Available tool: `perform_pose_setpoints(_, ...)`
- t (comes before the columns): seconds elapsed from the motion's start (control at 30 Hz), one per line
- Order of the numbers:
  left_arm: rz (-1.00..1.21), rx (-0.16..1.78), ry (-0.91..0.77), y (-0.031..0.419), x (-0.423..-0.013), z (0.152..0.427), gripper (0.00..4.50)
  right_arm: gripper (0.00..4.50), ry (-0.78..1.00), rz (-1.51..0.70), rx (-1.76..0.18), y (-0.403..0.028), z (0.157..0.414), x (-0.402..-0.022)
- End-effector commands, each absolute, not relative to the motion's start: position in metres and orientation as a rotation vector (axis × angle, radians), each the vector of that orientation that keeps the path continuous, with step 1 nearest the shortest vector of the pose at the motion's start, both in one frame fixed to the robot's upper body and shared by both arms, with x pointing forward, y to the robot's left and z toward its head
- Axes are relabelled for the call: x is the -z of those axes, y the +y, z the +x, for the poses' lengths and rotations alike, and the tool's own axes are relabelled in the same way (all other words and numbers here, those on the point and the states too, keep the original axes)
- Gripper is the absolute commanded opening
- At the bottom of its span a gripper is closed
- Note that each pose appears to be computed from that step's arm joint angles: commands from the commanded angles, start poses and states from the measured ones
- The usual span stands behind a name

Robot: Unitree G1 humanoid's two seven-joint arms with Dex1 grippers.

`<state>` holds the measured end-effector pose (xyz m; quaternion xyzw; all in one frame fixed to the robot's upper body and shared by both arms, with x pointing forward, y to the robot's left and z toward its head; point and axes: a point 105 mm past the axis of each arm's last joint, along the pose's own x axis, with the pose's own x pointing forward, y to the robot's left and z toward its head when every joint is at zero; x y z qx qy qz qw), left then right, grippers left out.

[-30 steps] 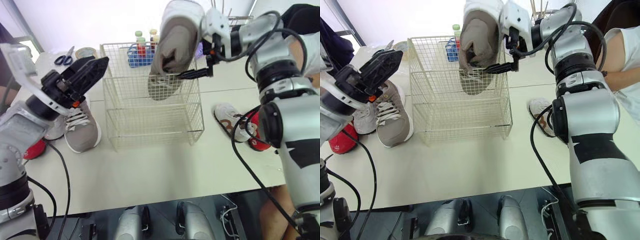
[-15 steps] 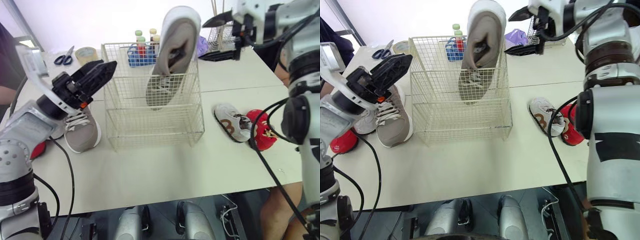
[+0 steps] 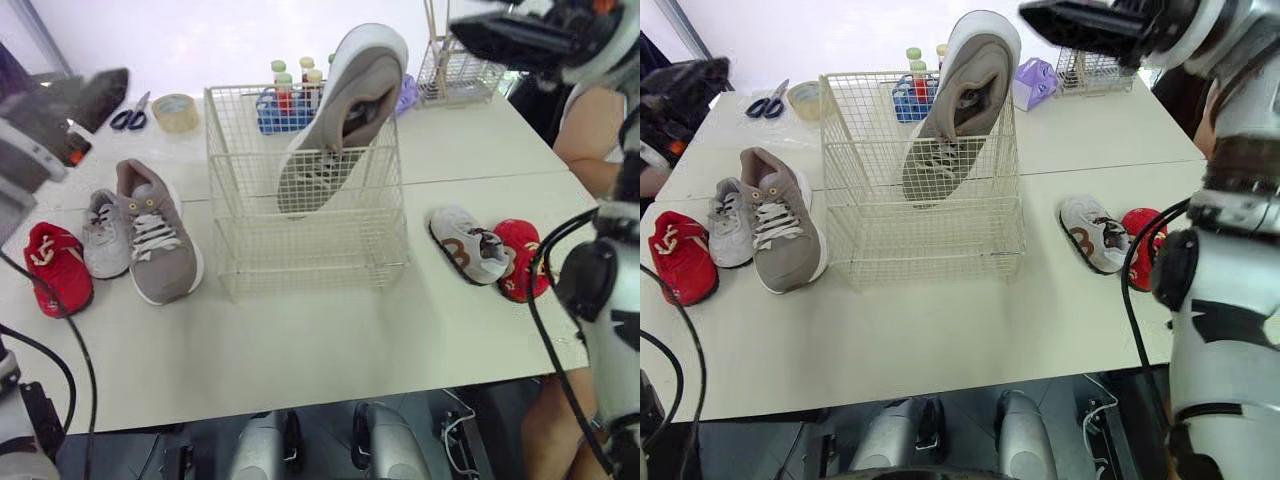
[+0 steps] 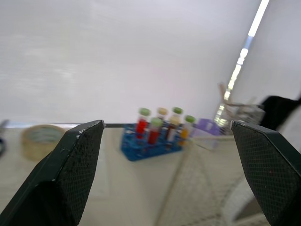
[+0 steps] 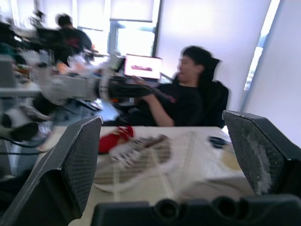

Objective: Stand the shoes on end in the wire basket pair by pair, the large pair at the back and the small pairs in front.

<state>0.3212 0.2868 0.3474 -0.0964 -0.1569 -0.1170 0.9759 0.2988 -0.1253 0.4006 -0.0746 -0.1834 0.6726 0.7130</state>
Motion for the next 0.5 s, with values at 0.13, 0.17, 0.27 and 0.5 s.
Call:
perform_pose_setpoints(0.13,-0.080,-0.009,-0.198,0.335,-0.337,0.341,4.50,4.43,-0.456,-0.182,-1.425,-0.099,0.290,-0.390)
perform_pose_setpoints(0.17,-0.080,-0.030,-0.170,0.340,-0.331,0.346,4.50,4.43,-0.454,-0.168,-1.438,-0.096,0.288,-0.388)
perform_pose_setpoints(0.27,-0.078,-0.061,-0.097,0.347,-0.315,0.360,4.50,4.43,-0.425,-0.171,-1.448,-0.089,0.285,-0.376)
perform_pose_setpoints(0.5,-0.095,-0.098,0.034,0.355,-0.285,0.384,4.50,4.43,-0.408,-0.138,-1.421,-0.086,0.284,-0.367)
